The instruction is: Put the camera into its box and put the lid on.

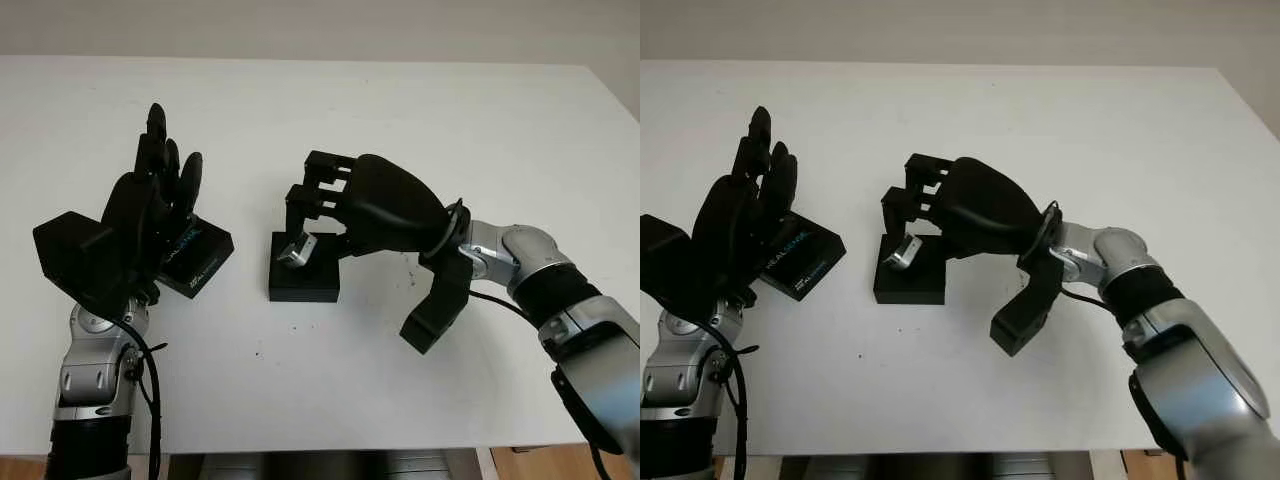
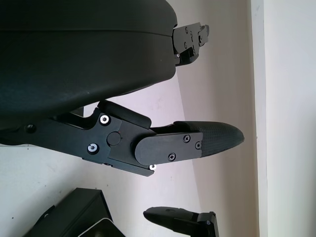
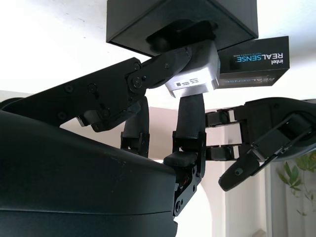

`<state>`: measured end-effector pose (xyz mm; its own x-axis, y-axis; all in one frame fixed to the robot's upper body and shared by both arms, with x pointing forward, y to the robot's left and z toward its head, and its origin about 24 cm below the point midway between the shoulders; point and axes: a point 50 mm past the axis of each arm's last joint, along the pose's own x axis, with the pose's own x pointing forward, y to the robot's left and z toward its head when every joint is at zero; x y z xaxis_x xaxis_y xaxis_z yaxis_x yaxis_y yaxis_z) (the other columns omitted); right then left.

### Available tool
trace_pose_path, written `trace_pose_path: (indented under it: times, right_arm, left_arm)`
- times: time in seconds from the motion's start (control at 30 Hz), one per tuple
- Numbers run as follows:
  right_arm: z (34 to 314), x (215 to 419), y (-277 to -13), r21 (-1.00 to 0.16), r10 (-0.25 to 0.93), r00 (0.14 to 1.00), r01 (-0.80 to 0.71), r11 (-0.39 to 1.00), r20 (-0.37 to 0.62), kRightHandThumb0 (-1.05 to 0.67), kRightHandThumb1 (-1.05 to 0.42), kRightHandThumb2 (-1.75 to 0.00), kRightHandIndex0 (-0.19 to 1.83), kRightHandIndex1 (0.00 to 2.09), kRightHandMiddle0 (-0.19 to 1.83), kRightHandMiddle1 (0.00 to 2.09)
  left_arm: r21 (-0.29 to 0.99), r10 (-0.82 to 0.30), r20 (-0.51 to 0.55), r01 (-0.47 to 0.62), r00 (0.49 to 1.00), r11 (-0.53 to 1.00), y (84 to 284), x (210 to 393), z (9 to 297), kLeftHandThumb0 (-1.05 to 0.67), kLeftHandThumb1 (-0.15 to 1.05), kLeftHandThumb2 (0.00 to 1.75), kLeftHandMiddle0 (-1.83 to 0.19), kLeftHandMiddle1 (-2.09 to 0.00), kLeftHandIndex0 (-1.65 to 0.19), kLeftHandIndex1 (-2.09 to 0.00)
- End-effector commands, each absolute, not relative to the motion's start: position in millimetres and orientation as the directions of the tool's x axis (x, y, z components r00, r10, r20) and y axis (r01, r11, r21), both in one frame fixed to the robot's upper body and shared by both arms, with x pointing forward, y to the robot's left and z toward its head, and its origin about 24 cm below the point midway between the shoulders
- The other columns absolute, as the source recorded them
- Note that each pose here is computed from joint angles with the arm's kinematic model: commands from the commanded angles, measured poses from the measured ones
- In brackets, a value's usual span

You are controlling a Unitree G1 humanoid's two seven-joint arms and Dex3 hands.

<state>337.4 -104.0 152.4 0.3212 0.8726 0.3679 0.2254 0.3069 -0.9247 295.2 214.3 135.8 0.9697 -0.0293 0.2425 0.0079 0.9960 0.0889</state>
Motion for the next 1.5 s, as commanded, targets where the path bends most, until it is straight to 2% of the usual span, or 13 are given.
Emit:
trace_pose_path:
  times: [0.0, 0.4, 0.93, 1.47]
  right_arm:
    - [155, 337, -100, -0.919, 0.877, 0.3, 0.238, 0.313, 0.376, -0.38, -0.93, -0.05, 0.37, 1.44, 0.49, 1.51]
    - [157, 339, -95, -0.918, 0.873, 0.298, 0.22, 0.331, 0.386, -0.37, -0.94, -0.05, 0.37, 1.42, 0.49, 1.48]
    - [147, 343, -102, -0.943, 0.899, 0.325, 0.255, 0.214, 0.292, -0.35, -0.94, -0.05, 0.32, 1.46, 0.47, 1.47]
    - [152, 346, -109, -0.938, 0.899, 0.333, 0.293, 0.187, 0.283, -0.36, -0.94, -0.05, 0.35, 1.32, 0.49, 1.41]
  left_arm:
    - [0.09, -0.029, 0.26, 0.006, 0.965, 0.996, 212.5, 292.6, 139, -0.68, 1.05, 0.47, 0.19, 0.0, 0.19, 0.0]
    - [0.112, -0.018, 0.253, -0.011, 0.967, 0.994, 214.5, 289.8, 138, -0.7, 1.05, 0.49, 0.19, 0.0, 0.19, 0.0]
    - [0.104, -0.017, 0.248, -0.009, 0.969, 0.995, 214.1, 288.3, 139, -0.7, 1.05, 0.46, 0.19, 0.0, 0.19, 0.0]
    - [0.099, -0.019, 0.255, -0.007, 0.967, 0.995, 213.1, 289.7, 140, -0.69, 1.05, 0.47, 0.19, 0.0, 0.19, 0.0]
